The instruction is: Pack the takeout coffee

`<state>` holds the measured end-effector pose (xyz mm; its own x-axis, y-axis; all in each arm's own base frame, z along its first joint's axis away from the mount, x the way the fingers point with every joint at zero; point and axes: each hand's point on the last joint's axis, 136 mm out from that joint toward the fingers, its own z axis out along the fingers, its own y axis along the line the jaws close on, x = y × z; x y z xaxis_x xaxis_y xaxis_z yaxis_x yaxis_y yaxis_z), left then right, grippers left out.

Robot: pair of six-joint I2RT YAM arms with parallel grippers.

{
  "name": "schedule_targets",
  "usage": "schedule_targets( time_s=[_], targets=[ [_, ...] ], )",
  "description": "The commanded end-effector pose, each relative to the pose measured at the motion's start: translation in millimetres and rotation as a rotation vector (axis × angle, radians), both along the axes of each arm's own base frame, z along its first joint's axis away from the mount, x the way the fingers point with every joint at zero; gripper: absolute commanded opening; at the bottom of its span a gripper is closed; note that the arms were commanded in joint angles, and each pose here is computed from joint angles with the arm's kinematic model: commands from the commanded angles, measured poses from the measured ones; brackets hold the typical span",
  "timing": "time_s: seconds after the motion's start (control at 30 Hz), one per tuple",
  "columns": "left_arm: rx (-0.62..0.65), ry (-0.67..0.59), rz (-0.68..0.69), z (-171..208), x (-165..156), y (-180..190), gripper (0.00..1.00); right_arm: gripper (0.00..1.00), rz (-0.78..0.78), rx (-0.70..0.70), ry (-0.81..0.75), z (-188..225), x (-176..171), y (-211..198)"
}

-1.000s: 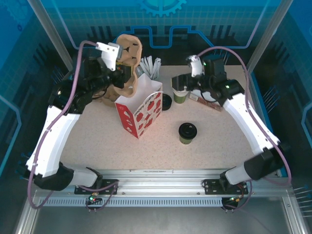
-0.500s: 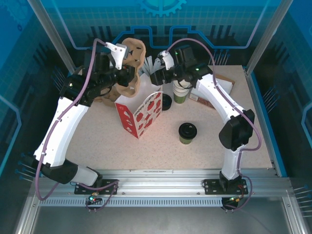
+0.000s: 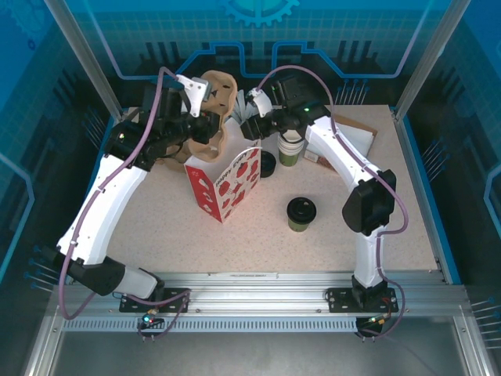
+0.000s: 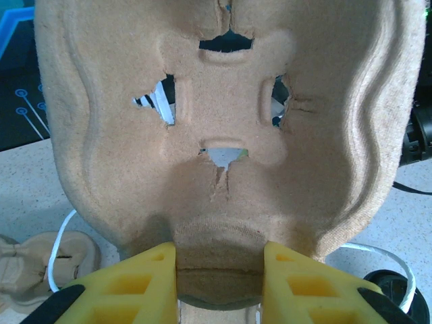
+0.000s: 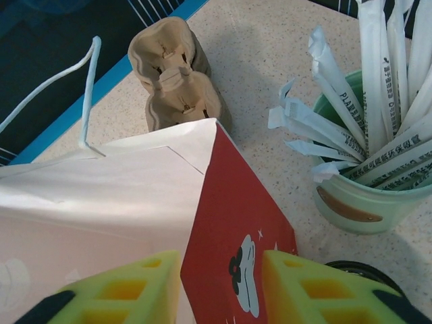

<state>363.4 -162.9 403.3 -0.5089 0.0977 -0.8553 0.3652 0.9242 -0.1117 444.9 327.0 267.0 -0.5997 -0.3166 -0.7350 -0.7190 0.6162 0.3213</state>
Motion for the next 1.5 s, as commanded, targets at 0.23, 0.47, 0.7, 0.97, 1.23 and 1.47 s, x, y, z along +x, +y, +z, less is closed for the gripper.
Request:
schedule_targets(
  time_s=[0.23,0.47,0.7,0.97,1.23,1.47],
  targets=[
    [-0.022,-0.032,-0.108,-5.3,4.4,-17.4,0.30,0.20,-0.018,-0.006,-0.002,6.4,1.4,1.0],
    [0.025,-0.024,-0.132,-22.7,8.4,-19.1,0.30,0.16,-0.025,-0.008,0.001,7.6,1.6,0.2],
    [0.051,-0.010,-0.138,-36.7,11.4,-19.1,0.29,0.15,-0.030,-0.010,0.001,9.1,1.2,-1.1],
    [0.081,0.011,-0.124,-54.4,15.1,-15.5,0.29,0.14,-0.031,-0.012,0.004,9.6,0.3,-1.6],
    [0.091,0.023,-0.114,-62.1,17.5,-13.6,0.29,0.12,-0.034,-0.007,0.008,10.9,-0.6,-1.1],
    [0.104,0.043,-0.103,-69.2,12.0,-7.7,0.28,0.11,-0.060,-0.009,0.010,12.0,2.5,-3.5]
  ],
)
